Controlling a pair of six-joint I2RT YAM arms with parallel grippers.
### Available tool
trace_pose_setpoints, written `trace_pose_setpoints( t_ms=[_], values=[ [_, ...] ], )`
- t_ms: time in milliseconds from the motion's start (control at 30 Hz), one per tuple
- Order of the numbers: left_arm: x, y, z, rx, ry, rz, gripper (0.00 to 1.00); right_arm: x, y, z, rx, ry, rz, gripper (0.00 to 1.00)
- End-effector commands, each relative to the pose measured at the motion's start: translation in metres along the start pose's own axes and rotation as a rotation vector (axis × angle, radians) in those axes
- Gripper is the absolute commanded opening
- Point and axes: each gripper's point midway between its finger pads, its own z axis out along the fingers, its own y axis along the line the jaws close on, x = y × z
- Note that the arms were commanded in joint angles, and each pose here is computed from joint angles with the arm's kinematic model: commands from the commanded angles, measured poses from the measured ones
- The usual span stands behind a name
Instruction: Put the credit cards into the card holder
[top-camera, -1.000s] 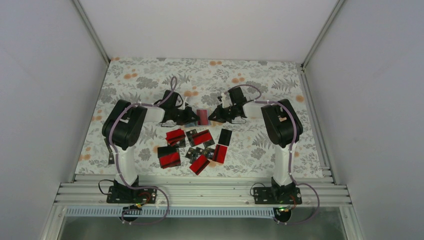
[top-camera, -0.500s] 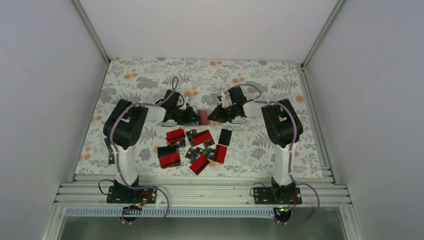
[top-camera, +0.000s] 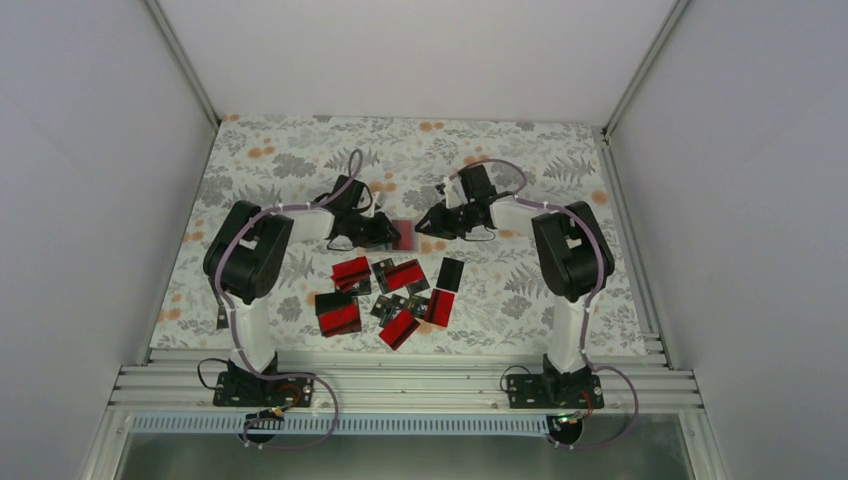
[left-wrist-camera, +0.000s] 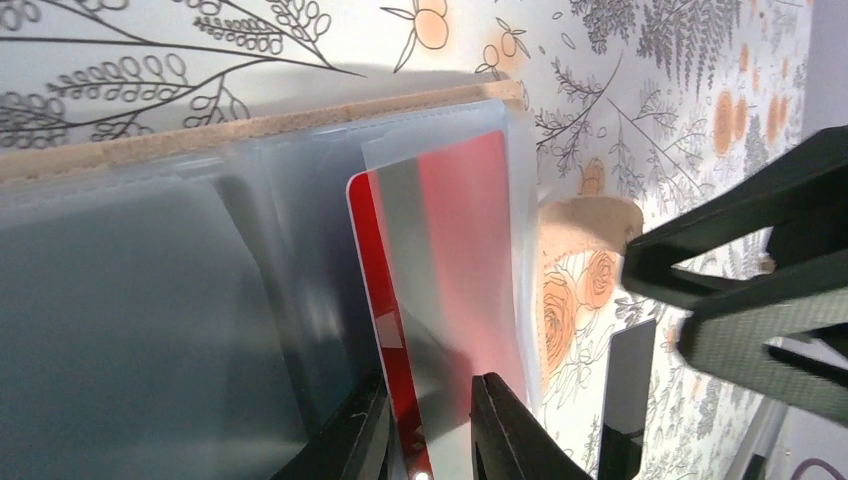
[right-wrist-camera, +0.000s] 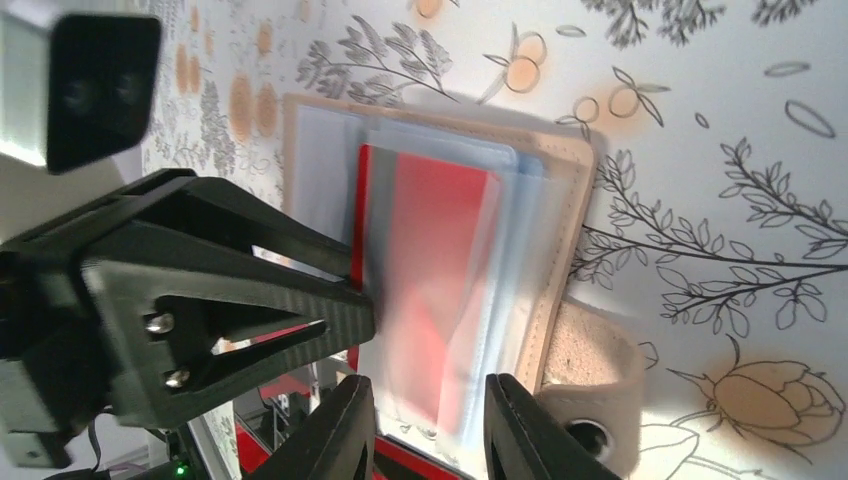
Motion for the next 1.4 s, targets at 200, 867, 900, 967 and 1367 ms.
trace_pose_setpoints(
  t_ms=[200,867,900,967,1367],
  values=[
    [0.001,0.005,-0.020,-0.099,-0.024,0.008,0.37,-0.016,0.031,-0.030,-0.013,-0.072,-0.068,0.33],
    [-0.015,-0.002,-0.060,-0.295,-0.153,0.257,0.42,-0.009,0.049,0.014,-0.017,-0.003,-0.029,0.31],
    [-0.016,-0.006,-0.058,-0.295,-0.155,0.279,0.41,-0.010,0.046,0.017,-0.011,-0.002,-0.021,0.31],
    [-0.015,-0.011,-0.054,-0.289,-0.148,0.310,0.39,-0.011,0.038,0.021,0.015,0.000,-0.008,0.30],
    [-0.005,0.026,-0.022,-0.382,-0.067,0.291,0.17,0.007,0.006,0.035,0.071,0.049,0.061,0.33]
  ],
)
